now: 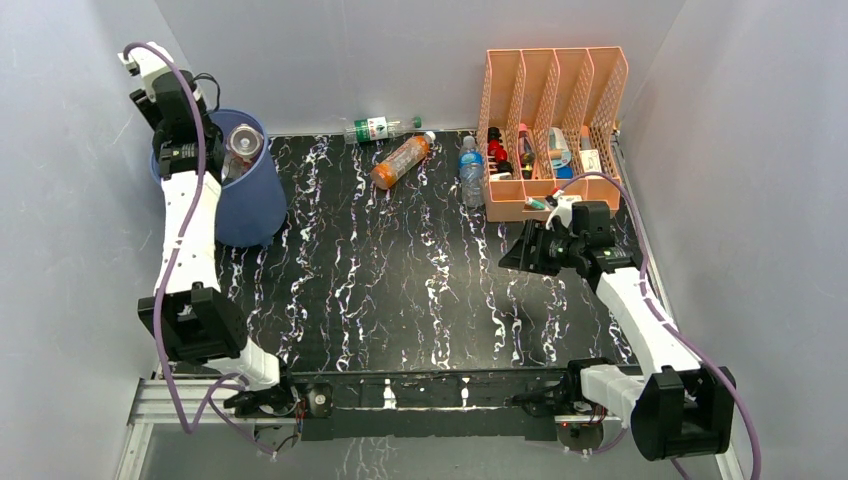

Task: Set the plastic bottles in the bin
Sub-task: Place the plastic bottle in the trash bin, then move the plastic bottle to the trash bin.

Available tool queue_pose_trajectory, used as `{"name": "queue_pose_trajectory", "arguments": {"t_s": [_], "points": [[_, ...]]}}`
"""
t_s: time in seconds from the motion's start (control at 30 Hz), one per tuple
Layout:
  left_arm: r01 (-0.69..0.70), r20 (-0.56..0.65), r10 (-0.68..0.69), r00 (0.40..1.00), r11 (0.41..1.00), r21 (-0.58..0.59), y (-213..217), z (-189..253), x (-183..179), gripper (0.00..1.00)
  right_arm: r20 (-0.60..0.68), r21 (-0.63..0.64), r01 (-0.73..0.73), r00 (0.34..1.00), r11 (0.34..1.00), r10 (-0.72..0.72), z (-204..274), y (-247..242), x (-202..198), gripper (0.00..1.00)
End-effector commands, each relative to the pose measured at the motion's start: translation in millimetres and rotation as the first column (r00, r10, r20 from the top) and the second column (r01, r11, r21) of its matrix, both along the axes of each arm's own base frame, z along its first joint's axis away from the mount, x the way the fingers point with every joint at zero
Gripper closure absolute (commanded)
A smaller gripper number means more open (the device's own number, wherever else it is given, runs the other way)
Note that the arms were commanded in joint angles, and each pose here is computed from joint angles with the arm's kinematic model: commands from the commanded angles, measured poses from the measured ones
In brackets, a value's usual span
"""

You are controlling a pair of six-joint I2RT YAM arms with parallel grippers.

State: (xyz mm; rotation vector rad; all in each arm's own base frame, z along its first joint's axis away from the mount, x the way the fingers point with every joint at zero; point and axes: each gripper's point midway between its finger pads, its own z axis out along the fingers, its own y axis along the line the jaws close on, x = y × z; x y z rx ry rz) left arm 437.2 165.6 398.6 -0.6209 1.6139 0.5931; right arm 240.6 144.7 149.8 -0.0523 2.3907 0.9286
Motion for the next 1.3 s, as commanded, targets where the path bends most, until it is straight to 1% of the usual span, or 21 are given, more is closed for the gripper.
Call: {"name": "queue_pose_trajectory", "arguments": {"t_s": [0.0,0.2,0.37,0.57,0.6,0.67,0.7,0.77,0.8,0.9,1.0,1.1,1.2,1.27], "points": [[-0.015,0.143,0.017,0.990,1.000,-0.019,18.2,35.8,-3.8,0.64,0.032,0.013,-0.032,0.999,0.999,0.032,12.3,7.8,8.6,0.33],[-0.013,0.151,0.018,0.988,0.999,-0.037,30.5,21.5,10.5,0.64,0.006,-0.005,-0.042,0.999,0.999,0.042,7.6,12.4,12.9,0.33],[0.045,0.211,-0.038,0.977,0.999,-0.026,22.3,6.2,13.9,0.62,0.012,-0.017,-0.044,0.999,0.999,0.044,11.1,14.7,16.2,0.33],[0.123,0.245,-0.113,0.963,0.992,-0.026,10.5,-4.9,21.6,0.61,0.006,-0.030,-0.051,0.999,0.998,0.052,5.4,16.9,12.2,0.33],[0.134,0.249,-0.123,0.961,0.991,-0.029,8.4,-6.1,21.4,0.59,0.006,-0.030,-0.053,0.999,0.998,0.053,4.8,17.1,11.4,0.33],[0.168,0.257,-0.154,0.954,0.985,-0.034,2.1,-6.2,19.4,0.46,0.011,-0.030,-0.053,0.999,0.998,0.053,3.4,16.8,9.7,0.33],[0.182,0.257,-0.167,0.952,0.983,-0.035,-1.1,-5.0,17.3,0.40,0.010,-0.030,-0.053,0.999,0.998,0.054,2.5,16.8,8.8,0.33],[0.197,0.233,-0.178,0.956,0.978,-0.063,-6.4,-6.1,9.4,0.29,0.009,-0.030,-0.053,0.999,0.998,0.054,1.2,16.5,7.3,0.33],[0.208,0.215,-0.188,0.958,0.975,-0.074,-9.5,-6.6,6.4,0.24,0.010,-0.030,-0.053,0.999,0.998,0.053,0.5,16.2,6.7,0.33],[0.260,0.184,-0.238,0.954,0.960,-0.108,-21.3,-4.7,2.1,0.20,0.014,-0.027,-0.056,0.998,0.998,0.057,-0.5,16.7,4.8,0.33],[0.303,0.179,-0.277,0.944,0.943,-0.137,-31.7,-0.2,-1.9,0.11,0.014,-0.024,-0.060,0.998,0.998,0.060,-2.9,16.8,1.9,0.33],[0.332,0.161,-0.307,0.938,0.928,-0.167,-40.2,6.8,-6.8,0.06,0.013,-0.023,-0.061,0.998,0.998,0.062,-5.0,16.5,-0.8,0.33],[0.358,0.156,-0.333,0.930,0.917,-0.176,-46.3,21.0,-10.4,0.04,0.011,-0.023,-0.062,0.998,0.998,0.062,-5.4,16.1,-2.6,0.33],[0.402,0.144,-0.379,0.914,0.894,-0.197,-56.3,26.6,-11.8,0.03,0.015,-0.022,-0.061,0.998,0.998,0.061,-3.8,15.9,-2.3,0.33]]}}
